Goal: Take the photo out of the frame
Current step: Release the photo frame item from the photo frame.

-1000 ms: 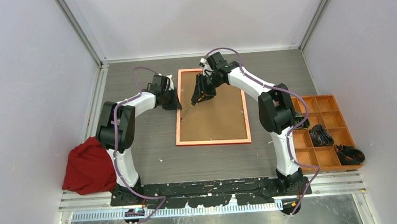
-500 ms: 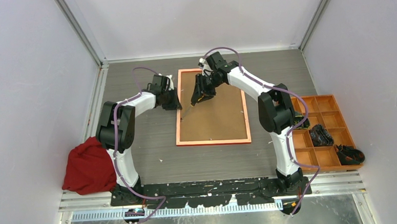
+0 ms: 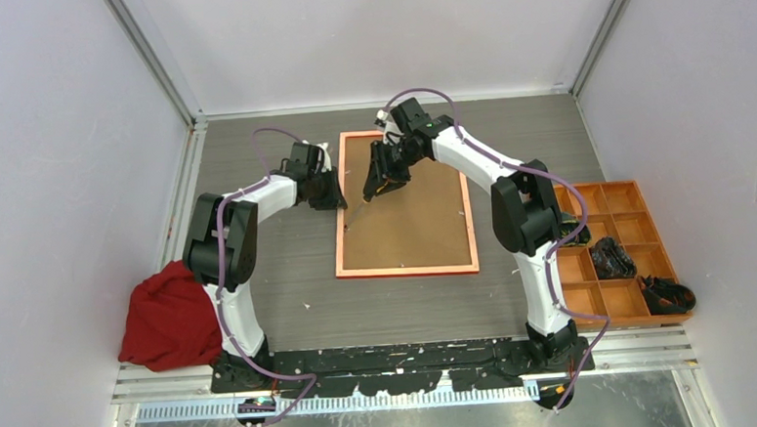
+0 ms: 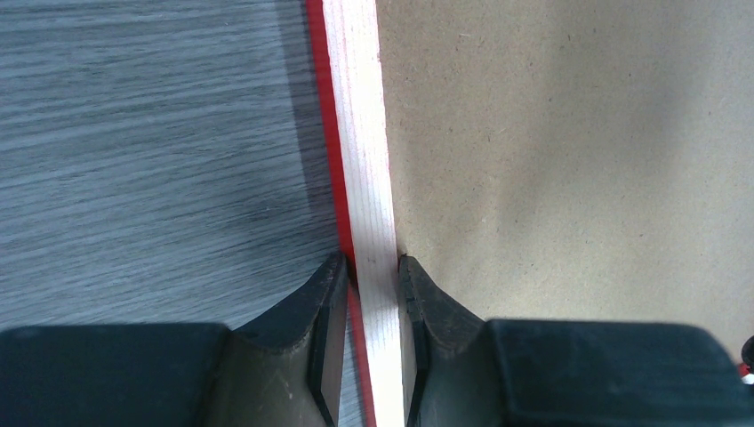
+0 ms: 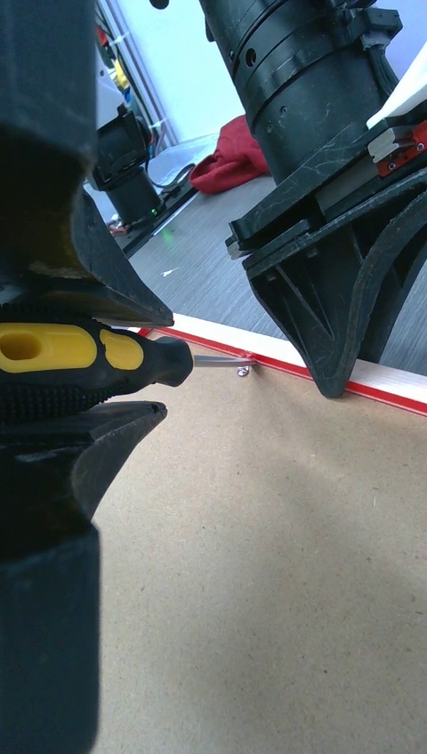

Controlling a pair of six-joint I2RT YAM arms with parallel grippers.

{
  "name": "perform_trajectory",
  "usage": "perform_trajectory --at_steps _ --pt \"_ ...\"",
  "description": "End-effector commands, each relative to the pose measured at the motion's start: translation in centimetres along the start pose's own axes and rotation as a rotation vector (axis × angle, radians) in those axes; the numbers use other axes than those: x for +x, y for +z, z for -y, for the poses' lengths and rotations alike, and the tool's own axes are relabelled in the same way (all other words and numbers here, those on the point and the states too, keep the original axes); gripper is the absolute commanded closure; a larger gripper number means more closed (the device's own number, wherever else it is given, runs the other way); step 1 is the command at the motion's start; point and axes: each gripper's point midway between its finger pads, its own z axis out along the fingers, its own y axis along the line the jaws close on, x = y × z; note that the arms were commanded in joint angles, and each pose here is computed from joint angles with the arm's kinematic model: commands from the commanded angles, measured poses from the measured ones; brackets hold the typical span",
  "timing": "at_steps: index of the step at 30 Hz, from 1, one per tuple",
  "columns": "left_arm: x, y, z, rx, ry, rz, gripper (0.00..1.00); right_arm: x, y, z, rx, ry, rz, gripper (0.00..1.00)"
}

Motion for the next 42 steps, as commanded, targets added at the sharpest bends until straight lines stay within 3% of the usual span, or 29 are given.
perform_trajectory --at_steps 1,42 --pt "0.28 0.77 -0.93 -0.022 -0.002 0.001 0.99 0.26 0.14 -1.69 -0.024 -0.049 -0.015 0.99" --pt "-0.15 0.21 -0.85 -0.023 -0.002 0.014 0.99 0.24 -0.07 -1.67 -0.014 -0.072 -0.010 0.99"
